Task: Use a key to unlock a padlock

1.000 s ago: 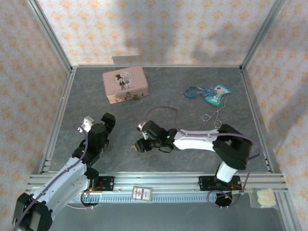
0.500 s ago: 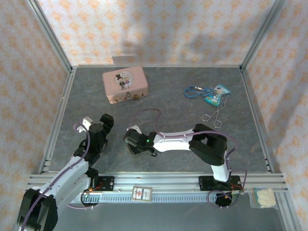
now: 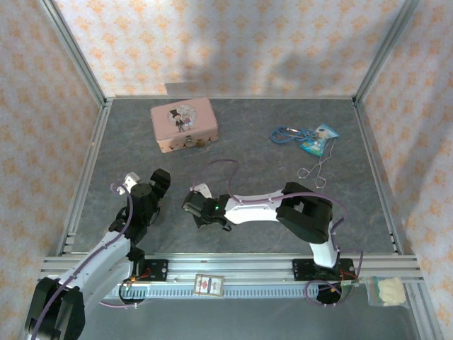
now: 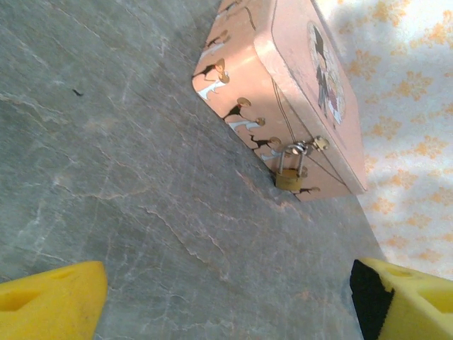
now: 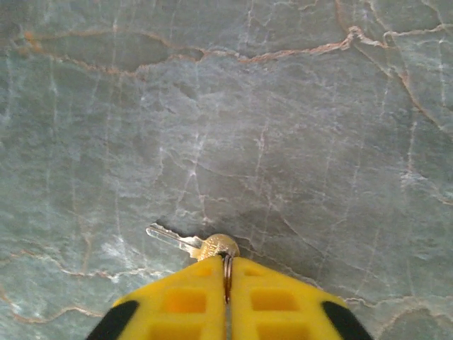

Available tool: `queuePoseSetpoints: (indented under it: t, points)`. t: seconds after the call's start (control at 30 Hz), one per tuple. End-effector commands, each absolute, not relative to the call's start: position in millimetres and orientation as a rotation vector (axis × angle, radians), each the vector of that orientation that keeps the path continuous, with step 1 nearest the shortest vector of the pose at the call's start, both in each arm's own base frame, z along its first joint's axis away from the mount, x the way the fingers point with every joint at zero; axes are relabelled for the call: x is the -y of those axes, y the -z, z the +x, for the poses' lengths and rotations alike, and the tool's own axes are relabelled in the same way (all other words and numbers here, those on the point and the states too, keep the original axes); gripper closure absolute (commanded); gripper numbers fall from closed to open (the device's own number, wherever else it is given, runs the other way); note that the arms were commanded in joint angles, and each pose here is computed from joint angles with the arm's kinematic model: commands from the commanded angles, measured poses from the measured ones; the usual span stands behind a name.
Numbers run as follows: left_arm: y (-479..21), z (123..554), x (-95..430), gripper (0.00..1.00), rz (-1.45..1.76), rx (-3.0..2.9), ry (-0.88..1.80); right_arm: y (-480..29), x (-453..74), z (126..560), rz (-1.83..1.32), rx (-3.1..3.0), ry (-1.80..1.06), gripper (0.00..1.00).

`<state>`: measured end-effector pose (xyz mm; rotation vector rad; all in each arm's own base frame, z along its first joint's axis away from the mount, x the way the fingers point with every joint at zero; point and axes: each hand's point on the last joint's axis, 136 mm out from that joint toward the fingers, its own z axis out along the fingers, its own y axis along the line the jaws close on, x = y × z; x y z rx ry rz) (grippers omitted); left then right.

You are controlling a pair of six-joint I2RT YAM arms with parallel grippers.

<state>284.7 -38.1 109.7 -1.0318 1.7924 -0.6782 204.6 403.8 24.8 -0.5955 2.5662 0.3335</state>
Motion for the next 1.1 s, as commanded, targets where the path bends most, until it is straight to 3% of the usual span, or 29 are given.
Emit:
queuePoseSetpoints:
  t: [0.0,0.2,0.47,0.73,0.87,0.97,1.07]
  points:
    - [-119,288,50,0.11,-0.992,-1.783,0.776,-40,-395,213,-0.544,-2.554,-0.438,1.0]
    - [-136,291,82,0.14,-0.89,-1.745,0.934,-94,-379,236,-0.422,-2.457,-0.751,1.0]
    - [-170,298,154,0.18,-0.715,-1.694,1.179,-140,-334,266,-0.156,-2.359,-0.91,1.0]
    - [-197,315,231,0.25,-0.574,-1.683,1.392,-159,-330,272,-0.061,-2.28,-0.984,1.0]
    - [-199,319,248,0.45,-0.545,-1.672,1.46,-160,-327,272,-0.032,-2.267,-0.998,1.0]
    - [-195,319,249,0.5,-0.56,-1.674,1.465,-160,-322,272,-0.008,-2.259,-0.988,1.0]
    - [-190,319,247,0.62,-0.567,-1.693,1.425,-160,-319,272,0.0,-2.258,-0.989,1.0]
